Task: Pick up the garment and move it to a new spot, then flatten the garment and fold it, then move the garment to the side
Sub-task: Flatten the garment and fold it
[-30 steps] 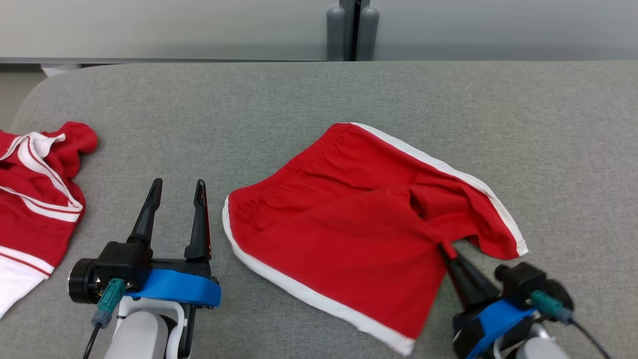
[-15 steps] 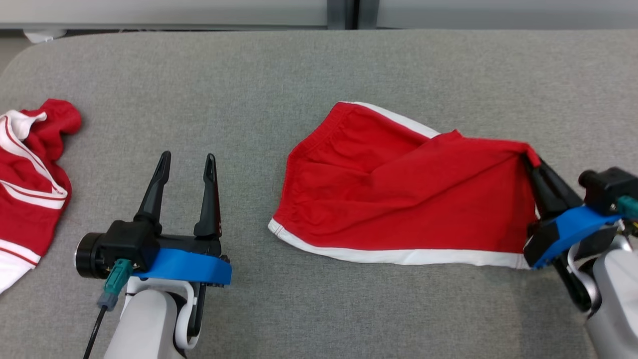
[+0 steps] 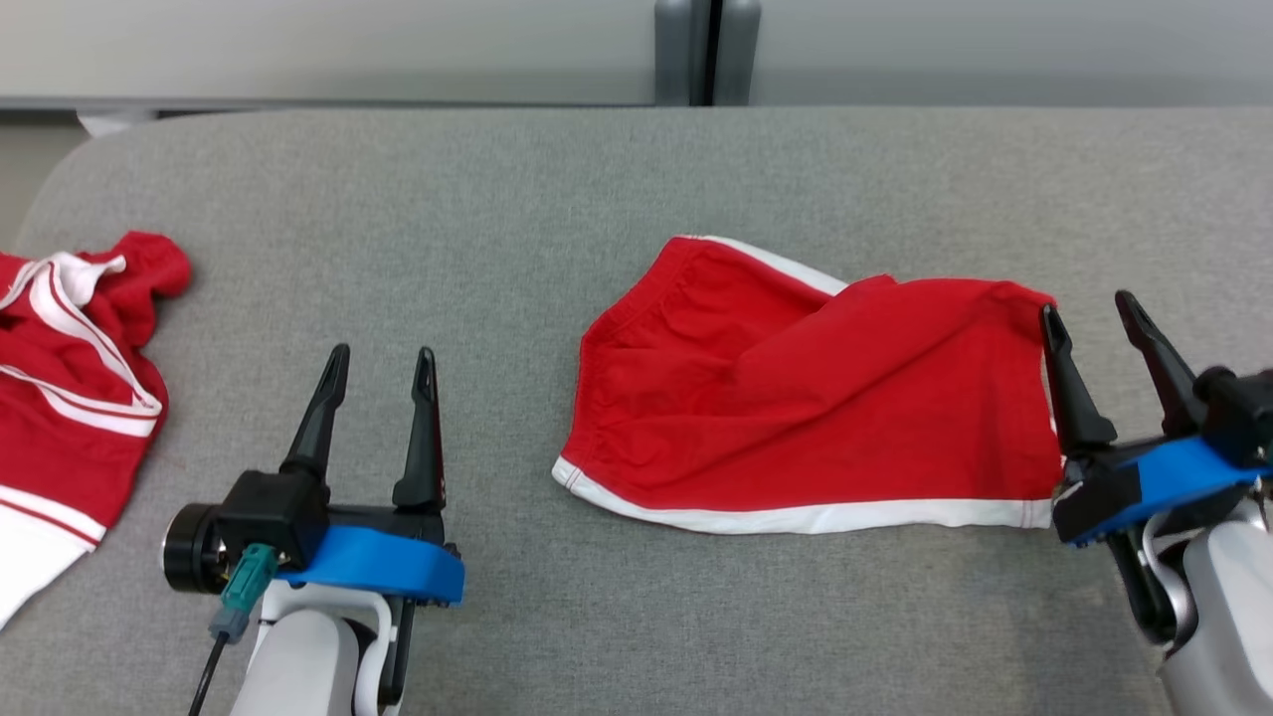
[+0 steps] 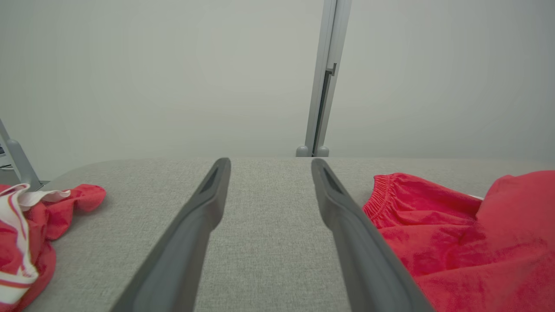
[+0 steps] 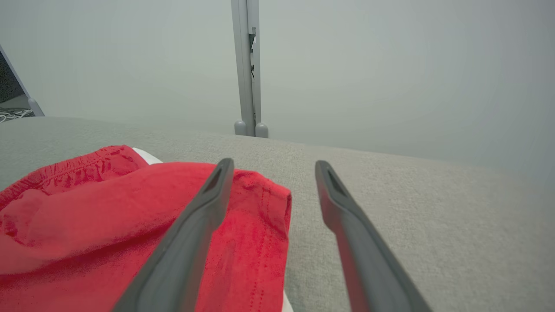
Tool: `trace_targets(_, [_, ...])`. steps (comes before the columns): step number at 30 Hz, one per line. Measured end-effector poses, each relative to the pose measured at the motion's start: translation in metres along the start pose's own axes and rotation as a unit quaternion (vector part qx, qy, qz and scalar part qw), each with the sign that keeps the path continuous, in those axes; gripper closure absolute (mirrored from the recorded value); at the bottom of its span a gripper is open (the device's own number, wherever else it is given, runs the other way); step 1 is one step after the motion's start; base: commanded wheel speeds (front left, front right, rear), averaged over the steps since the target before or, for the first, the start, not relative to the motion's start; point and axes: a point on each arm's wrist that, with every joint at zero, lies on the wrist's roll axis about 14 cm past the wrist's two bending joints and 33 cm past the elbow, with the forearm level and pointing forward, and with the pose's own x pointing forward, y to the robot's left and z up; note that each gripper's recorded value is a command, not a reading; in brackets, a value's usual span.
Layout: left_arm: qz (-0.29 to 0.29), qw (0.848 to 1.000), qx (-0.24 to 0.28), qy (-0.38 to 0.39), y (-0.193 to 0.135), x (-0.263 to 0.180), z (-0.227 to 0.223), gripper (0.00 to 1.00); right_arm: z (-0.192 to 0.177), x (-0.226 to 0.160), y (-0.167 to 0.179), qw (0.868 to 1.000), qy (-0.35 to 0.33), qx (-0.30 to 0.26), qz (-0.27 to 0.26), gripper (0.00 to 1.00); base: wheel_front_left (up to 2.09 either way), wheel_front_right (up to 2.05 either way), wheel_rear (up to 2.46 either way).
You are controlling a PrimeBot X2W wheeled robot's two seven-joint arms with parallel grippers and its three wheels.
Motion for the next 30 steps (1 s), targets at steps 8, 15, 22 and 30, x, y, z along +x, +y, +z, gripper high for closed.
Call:
trace_targets(8, [-0.001, 1.000, 0.002, -0.001, -0.003, -0.020, 0.004, 0.00, 0.030, -0.049, 0.014, 0.998, -0.058, 0.016, -0.017, 0.00, 0.00, 0.00, 0.00])
trace_targets(15, [0.006, 1.000, 0.006, 0.003, 0.001, -0.035, 0.002, 0.00, 0.039, -0.083, 0.026, 0.997, -0.065, 0.026, -0.027, 0.00, 0.00, 0.00, 0.00])
trace_targets(22, [0.006, 1.000, 0.007, 0.008, 0.000, -0.038, 0.000, 0.00, 0.042, -0.093, 0.030, 0.997, -0.062, 0.035, -0.032, 0.00, 0.00, 0.00, 0.00])
trace_targets(30, [0.001, 1.000, 0.006, 0.020, -0.002, -0.037, -0.005, 0.00, 0.041, -0.092, 0.031, 0.997, -0.057, 0.035, -0.032, 0.00, 0.00, 0.00, 0.00])
